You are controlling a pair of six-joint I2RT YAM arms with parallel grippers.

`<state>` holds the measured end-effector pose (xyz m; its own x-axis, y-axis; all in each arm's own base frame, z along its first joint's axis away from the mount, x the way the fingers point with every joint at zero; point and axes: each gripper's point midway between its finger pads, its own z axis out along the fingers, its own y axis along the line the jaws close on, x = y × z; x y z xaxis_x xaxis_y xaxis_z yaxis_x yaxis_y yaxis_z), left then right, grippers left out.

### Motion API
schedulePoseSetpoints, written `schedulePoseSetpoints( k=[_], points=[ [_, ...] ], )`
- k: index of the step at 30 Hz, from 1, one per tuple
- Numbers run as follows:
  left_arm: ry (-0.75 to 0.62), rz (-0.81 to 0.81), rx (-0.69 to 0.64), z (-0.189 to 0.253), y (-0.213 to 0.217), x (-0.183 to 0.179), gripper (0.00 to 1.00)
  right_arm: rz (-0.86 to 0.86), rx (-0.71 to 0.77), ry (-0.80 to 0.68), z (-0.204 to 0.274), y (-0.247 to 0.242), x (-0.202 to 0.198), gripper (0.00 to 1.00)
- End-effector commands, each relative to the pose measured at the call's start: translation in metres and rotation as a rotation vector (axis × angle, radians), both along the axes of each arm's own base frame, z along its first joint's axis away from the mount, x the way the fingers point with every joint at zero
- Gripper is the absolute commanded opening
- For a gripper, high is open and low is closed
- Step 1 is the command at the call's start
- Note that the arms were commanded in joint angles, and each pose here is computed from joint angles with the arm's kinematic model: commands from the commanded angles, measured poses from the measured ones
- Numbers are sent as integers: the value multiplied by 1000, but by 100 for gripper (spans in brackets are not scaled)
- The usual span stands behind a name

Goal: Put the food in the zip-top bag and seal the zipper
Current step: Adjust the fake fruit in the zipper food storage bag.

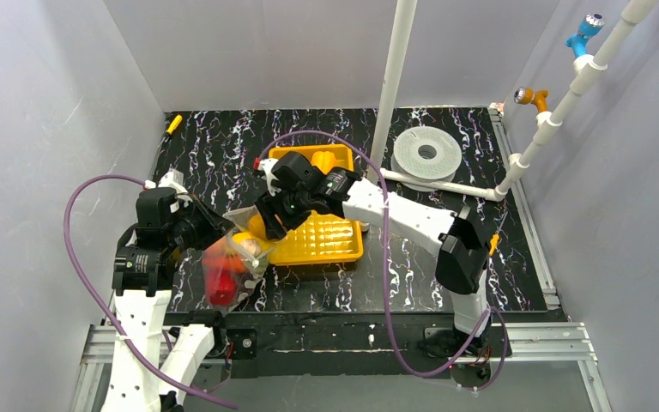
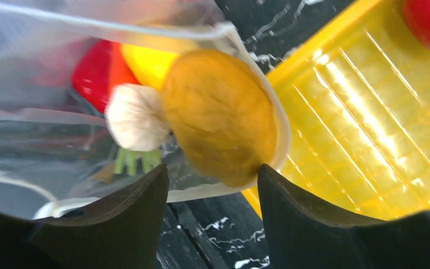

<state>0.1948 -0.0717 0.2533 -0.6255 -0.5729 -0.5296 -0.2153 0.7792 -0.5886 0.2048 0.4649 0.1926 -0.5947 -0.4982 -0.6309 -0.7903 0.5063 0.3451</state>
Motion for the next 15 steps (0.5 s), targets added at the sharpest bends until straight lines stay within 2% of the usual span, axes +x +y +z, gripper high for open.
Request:
schedulePoseSetpoints(
  k=[1, 5, 11, 13, 15],
  points=[
    [-60, -35, -28, 14, -8, 5, 0, 3, -29, -78, -10, -1, 13, 64],
    [-53, -45, -58, 12, -13, 7, 0, 54, 24, -68, -1, 29, 8, 57],
    [-57, -48, -90, 15, -17, 10, 0, 130, 135, 3, 21, 68, -8, 52],
    [-58, -41, -86, 15, -16, 10, 0, 129, 140, 5, 22, 69, -8, 53],
    [-58, -35, -78, 15, -14, 10, 0, 112, 115, -25, 24, 61, -3, 58]
  ],
)
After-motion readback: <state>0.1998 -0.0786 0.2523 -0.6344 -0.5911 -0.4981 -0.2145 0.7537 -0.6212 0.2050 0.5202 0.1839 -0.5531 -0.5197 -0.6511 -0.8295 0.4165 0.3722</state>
